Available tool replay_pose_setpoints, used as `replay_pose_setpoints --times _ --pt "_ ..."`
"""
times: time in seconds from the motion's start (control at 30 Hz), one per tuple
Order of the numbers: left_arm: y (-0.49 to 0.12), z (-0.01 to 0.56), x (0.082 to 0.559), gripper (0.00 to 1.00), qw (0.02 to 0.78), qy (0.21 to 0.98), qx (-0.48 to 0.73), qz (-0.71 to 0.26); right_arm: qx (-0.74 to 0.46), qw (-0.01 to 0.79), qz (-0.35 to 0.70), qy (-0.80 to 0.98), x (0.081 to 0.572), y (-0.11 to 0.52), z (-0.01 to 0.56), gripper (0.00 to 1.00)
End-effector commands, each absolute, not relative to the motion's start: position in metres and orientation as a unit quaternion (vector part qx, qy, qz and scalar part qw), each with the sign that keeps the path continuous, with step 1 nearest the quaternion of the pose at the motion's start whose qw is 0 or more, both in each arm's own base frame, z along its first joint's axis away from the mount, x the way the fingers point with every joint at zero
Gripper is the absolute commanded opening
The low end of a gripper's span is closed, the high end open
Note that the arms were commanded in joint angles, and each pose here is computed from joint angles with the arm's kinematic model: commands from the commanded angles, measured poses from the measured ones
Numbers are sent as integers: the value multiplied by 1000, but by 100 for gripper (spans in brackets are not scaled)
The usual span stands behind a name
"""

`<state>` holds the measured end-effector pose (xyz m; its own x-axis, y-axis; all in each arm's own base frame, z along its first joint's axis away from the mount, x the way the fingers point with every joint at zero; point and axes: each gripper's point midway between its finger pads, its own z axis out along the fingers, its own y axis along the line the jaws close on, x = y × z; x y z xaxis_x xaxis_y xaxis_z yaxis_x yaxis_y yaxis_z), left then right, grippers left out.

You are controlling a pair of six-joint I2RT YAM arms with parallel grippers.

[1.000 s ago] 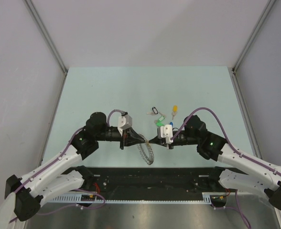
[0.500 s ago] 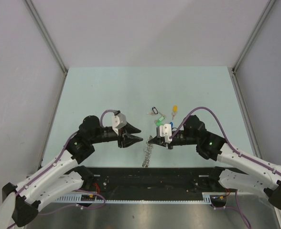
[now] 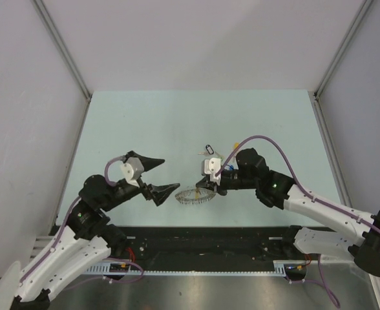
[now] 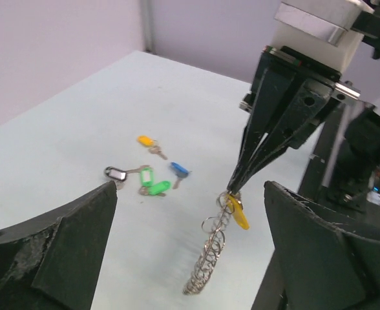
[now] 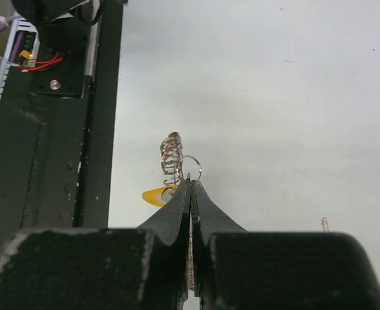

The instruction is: Put the keys on the keyring

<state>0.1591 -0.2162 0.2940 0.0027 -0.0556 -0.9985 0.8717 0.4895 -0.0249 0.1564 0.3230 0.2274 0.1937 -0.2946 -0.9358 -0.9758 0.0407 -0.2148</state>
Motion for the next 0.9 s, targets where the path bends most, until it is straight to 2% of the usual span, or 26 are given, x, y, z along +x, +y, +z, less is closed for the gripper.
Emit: replay_pose_setpoints --times 0.0,0.07,0.2,0.33,0.63,0.77,0.87 --pt "-185 287 180 100 651 642 251 -319 -579 521 338 528 173 332 260 0" --pt "-176 286 182 100 658 649 229 -307 -572 524 330 538 183 336 262 0" --pt "-130 276 208 100 683 688 115 -216 -562 529 309 556 205 344 263 0" --pt "-102 276 211 100 694 697 69 -168 -545 536 296 573 237 358 259 0" --pt "-76 282 205 100 711 687 22 -148 -510 606 232 565 314 387 288 0" --pt "-72 284 205 100 713 686 13 -145 -520 603 223 562 327 399 279 0" --pt "-69 283 205 100 714 686 5 -143 -535 570 229 580 326 407 246 0"
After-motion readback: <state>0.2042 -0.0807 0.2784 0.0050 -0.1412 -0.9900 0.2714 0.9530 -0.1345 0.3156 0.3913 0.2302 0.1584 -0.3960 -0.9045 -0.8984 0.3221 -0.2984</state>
